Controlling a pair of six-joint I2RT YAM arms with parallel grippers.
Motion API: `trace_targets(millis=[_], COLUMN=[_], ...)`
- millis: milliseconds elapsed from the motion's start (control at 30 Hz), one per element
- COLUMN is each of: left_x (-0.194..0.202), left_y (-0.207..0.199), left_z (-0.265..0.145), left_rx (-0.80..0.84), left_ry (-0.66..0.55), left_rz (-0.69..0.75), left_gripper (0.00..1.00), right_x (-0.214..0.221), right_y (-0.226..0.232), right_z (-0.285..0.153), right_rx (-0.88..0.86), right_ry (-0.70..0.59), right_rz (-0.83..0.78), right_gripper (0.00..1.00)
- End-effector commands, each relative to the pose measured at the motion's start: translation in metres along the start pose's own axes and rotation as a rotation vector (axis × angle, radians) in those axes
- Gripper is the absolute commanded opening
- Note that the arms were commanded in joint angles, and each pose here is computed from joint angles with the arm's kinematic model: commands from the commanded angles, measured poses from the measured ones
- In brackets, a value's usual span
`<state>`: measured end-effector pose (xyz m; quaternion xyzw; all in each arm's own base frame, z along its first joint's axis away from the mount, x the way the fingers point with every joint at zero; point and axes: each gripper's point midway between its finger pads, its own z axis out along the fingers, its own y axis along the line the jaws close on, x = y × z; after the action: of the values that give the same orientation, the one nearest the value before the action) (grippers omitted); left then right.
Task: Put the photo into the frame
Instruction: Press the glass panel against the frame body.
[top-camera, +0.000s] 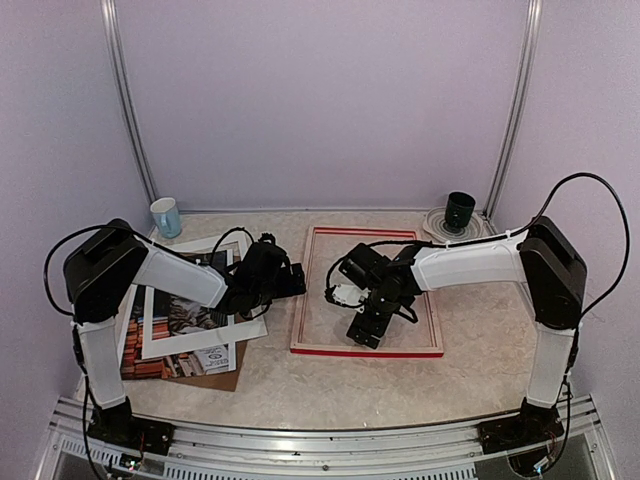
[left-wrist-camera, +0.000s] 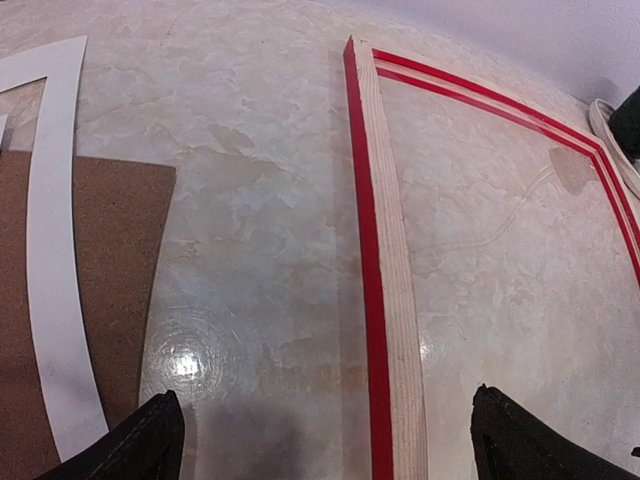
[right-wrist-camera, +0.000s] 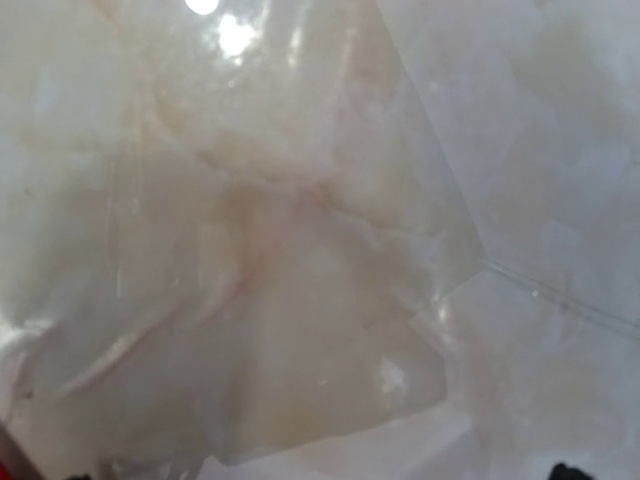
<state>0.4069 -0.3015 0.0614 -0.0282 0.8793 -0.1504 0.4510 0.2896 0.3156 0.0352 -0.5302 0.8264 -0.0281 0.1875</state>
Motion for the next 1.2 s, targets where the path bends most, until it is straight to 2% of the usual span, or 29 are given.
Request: trace_targets(millis=[0,133,267,733,967,1167], left_x=[-0.012,-0.011,-0.01,-0.008,-0.008,-0.008], left_y=[-0.003,-0.003,-0.003,-0.002,-0.002,-0.002], left_z=[-0.007,-0.007,-0.006,-0.005,-0.005,-0.005], left_rx=[0.023,0.025,0.026,0.024,0.024,0.025], left_ry=[-0.028,-0.028,-0.025,-0.024,-0.026,-0.026], left_rz=[-0.025,-0.024,-0.024,-0.027,-0.024,-0.025], left_gripper=[0.99,0.99,0.99,0.99,0.99,0.99], right_x=[0.0,-0.028,-0.041,-0.071,-0.083,-0.083], right_y=[-0.007,-0.032,-0.065,-0.122,-0.175,-0.219], right_z=[0.003,-0.019,-0.024,0.027,0.027,0.044], right_rx=[0.043,0.122,0.215,0.343,0.442,0.499], right_ry=[0.011,-0.098,-0.129,-0.149,-0.179,-0.154], right_rz=[0.006,0.05,0.109,0.225,0.345,0.408], right_gripper=[0.99,0.99,0.99,0.99,0.99,0.99])
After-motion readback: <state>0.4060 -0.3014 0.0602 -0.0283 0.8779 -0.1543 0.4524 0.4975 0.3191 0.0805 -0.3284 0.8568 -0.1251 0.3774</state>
